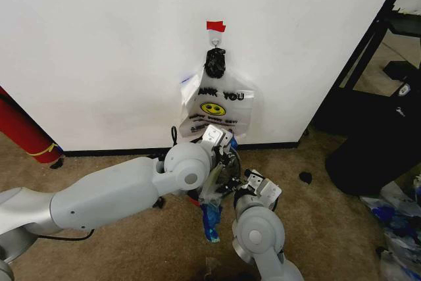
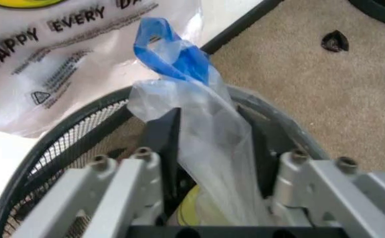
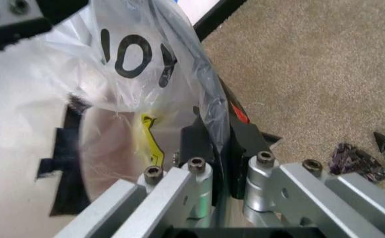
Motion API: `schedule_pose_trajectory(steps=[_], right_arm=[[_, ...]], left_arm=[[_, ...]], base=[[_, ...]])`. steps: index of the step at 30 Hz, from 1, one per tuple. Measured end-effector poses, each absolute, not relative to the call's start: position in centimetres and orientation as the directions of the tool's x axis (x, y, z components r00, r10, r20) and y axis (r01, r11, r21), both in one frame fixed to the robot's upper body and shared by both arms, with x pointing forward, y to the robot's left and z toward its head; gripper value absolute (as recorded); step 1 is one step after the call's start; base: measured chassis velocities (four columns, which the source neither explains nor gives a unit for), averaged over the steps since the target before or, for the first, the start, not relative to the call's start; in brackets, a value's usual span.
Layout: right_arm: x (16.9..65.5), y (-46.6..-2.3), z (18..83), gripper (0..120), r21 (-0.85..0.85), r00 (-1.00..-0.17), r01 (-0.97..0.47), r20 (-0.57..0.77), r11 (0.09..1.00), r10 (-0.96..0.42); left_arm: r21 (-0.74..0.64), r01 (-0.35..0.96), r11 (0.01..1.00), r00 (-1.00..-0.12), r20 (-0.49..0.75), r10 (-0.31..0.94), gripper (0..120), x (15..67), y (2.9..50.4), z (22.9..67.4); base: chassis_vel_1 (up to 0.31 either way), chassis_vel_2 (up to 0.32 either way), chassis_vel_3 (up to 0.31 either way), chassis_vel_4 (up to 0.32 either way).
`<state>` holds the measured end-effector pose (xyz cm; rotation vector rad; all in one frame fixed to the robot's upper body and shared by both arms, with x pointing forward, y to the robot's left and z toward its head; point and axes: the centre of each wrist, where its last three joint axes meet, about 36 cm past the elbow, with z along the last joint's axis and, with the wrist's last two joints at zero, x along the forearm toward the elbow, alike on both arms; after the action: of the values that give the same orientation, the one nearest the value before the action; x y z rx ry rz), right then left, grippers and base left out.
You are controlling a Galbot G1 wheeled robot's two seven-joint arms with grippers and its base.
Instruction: Pick up the garbage bag from the wall and place it over the trash bin.
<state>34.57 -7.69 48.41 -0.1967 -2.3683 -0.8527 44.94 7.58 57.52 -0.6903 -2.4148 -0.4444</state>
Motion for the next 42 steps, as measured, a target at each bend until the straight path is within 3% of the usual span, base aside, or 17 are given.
schedule_pose_trajectory(steps=[3, 10, 28, 42], right_arm=[[34.4, -7.7, 48.2, 0, 0.528, -0.802, 0.329, 0.594, 0.782, -0.063], [34.6, -7.5, 47.8, 0, 0.521, -0.796, 0.333, 0.602, 0.786, -0.061], [34.2, -7.9, 47.6, 0, 0.551, -0.792, 0.314, 0.601, 0.773, -0.107], [34.2, -9.6, 48.1, 0, 0.639, -0.812, 0.312, 0.564, 0.703, -0.152]], left_arm=[[0.161, 0.556, 0.816, -0.706, 0.609, 0.361, 18, 45.3, 7.6, 57.5], [0.172, 0.539, 0.824, -0.722, 0.598, 0.348, 0, 45.6, 7.9, 57.8], [0.123, 0.442, 0.888, -0.745, 0.602, 0.288, 0, 49.2, 12.4, 60.1], [0.022, 0.353, 0.935, -0.736, 0.624, 0.264, 0, 50.8, 16.5, 62.0]], base=[[0.0, 0.0, 0.0, 0.0], [0.0, 0.0, 0.0, 0.0], [0.0, 0.0, 0.0, 0.0], [0.0, 0.0, 0.0, 0.0]])
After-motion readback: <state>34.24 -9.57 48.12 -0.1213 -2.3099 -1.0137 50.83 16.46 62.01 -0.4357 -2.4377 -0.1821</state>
